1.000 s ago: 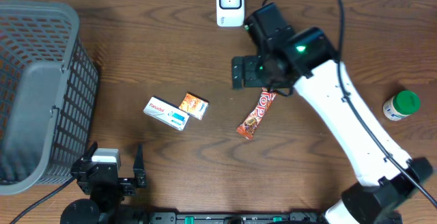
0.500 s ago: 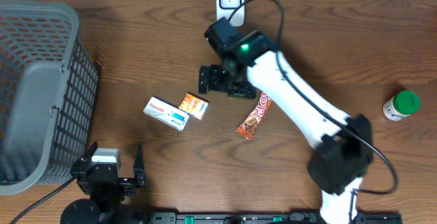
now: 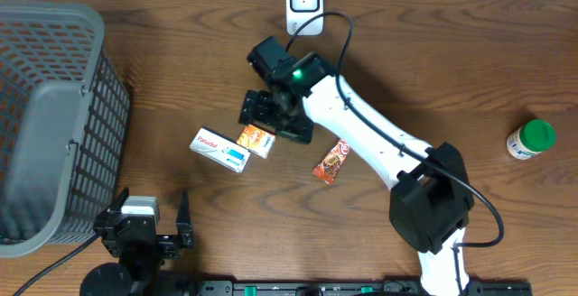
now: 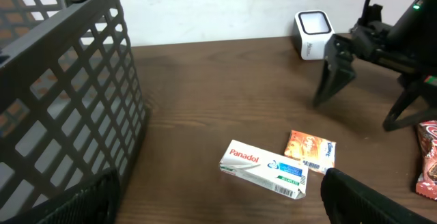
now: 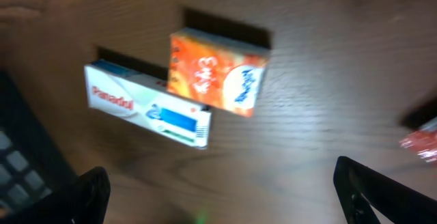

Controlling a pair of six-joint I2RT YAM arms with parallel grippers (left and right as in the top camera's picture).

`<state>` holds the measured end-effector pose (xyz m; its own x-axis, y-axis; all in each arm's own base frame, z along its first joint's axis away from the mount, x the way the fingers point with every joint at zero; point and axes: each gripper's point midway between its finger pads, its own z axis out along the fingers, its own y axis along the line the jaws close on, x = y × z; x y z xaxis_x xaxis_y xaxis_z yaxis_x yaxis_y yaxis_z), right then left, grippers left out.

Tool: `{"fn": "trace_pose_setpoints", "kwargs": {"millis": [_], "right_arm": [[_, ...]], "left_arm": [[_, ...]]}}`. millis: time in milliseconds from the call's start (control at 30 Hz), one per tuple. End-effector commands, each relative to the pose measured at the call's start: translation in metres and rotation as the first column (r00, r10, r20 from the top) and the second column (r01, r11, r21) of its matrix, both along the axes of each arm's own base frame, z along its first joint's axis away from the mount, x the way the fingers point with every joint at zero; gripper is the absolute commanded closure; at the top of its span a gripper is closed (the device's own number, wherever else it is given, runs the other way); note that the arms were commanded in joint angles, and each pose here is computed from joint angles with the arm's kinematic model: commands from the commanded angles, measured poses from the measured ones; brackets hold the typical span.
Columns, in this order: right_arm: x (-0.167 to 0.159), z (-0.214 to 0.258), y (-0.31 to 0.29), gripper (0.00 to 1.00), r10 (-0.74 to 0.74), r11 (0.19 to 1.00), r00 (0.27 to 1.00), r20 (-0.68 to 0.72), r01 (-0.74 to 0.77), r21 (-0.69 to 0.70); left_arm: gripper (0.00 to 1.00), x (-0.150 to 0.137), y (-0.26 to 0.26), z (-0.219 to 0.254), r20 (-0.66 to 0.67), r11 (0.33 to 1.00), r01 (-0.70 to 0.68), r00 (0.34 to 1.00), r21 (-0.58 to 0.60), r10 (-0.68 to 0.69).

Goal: Scan the item barcode
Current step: 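Move the right gripper over the orange box beside the Panadol box, then lower the right gripper and grasp the orange box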

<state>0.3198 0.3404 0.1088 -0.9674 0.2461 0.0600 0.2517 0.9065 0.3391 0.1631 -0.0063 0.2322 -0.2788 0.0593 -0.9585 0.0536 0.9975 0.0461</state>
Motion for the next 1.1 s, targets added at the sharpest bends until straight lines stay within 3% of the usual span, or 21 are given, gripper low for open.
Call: {"fn": "trace_pose_setpoints", "kwargs": {"millis": [0, 1067], "right_arm": [[-0.003, -0.005, 0.014, 0.01, -0.085, 0.996, 0.996, -0.035, 0.085, 0.016], [0.017, -0.111, 0.014, 0.01, -0.209, 0.974, 0.973, -0.095, 0.199, -0.112]], "left_arm": [[0.07, 0.0, 0.0, 0.0, 0.005, 1.0, -0.003, 1.0, -0.003, 0.003], [0.07, 0.0, 0.0, 0.0, 0.005, 1.0, -0.003, 1.0, -0.003, 0.003]]}}
